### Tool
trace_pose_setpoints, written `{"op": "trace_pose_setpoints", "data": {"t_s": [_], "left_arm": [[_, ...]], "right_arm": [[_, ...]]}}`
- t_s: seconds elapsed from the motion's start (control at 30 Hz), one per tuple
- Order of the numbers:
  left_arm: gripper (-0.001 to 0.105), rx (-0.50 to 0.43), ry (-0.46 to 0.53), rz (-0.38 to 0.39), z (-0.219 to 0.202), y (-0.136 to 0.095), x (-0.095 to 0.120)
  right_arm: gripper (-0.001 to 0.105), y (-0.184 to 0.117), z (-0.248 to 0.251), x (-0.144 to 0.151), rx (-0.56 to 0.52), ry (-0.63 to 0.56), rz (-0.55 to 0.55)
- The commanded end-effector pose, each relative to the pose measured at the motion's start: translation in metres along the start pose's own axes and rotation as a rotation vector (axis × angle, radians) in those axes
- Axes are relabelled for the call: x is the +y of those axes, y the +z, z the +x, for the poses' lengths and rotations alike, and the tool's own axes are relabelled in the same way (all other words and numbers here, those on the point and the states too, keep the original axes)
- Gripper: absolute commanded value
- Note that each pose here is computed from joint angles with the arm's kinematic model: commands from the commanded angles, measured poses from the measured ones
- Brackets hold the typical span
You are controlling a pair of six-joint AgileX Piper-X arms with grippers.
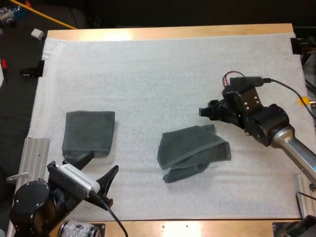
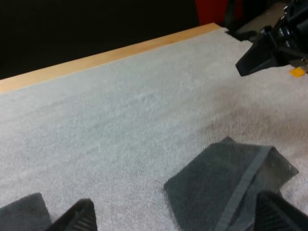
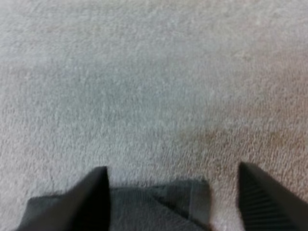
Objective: Pick towel from pile, fold and stack
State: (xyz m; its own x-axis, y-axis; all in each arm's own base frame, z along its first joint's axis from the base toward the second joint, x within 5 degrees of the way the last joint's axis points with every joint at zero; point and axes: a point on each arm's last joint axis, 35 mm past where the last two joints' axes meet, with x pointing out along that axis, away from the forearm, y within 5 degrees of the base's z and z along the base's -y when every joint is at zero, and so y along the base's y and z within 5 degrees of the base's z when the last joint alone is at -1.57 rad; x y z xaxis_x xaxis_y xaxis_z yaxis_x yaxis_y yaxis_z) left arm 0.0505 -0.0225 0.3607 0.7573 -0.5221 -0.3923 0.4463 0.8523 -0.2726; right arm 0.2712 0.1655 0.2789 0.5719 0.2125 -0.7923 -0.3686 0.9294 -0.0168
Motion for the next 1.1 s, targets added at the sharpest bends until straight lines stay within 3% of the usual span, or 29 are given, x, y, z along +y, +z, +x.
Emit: {"op": "trace_pose_setpoints", "data": {"t_s": [0.0,0.17,0.23,0.57,0.8,1.0,1.07], "left_arm": [[0.065,-0.003,-0.01,-0.01,0.0,0.002,-0.001],[0.065,-0.001,-0.009,-0.008,0.001,0.002,0.0],[0.065,0.009,-0.008,-0.01,0.0,0.0,0.0],[0.065,0.033,-0.005,-0.016,0.001,-0.002,0.0],[0.065,0.093,-0.025,-0.044,0.002,-0.009,0.001],[0.065,0.143,-0.043,-0.066,0.008,-0.015,0.003],[0.065,0.133,-0.031,-0.059,0.003,-0.013,0.001]], "right_arm": [[0.075,0.002,-0.011,-0.001,0.005,0.019,-0.021],[0.065,-0.013,-0.022,-0.001,0.113,0.034,-0.057],[0.065,-0.005,-0.018,-0.001,0.067,0.021,-0.04],[0.063,-0.035,-0.05,-0.008,0.317,0.021,-0.101],[0.061,-0.045,-0.069,-0.012,0.338,0.023,-0.096],[0.06,-0.07,-0.053,-0.013,0.392,0.027,-0.079],[0.061,-0.065,-0.058,-0.013,0.361,0.02,-0.08]]}}
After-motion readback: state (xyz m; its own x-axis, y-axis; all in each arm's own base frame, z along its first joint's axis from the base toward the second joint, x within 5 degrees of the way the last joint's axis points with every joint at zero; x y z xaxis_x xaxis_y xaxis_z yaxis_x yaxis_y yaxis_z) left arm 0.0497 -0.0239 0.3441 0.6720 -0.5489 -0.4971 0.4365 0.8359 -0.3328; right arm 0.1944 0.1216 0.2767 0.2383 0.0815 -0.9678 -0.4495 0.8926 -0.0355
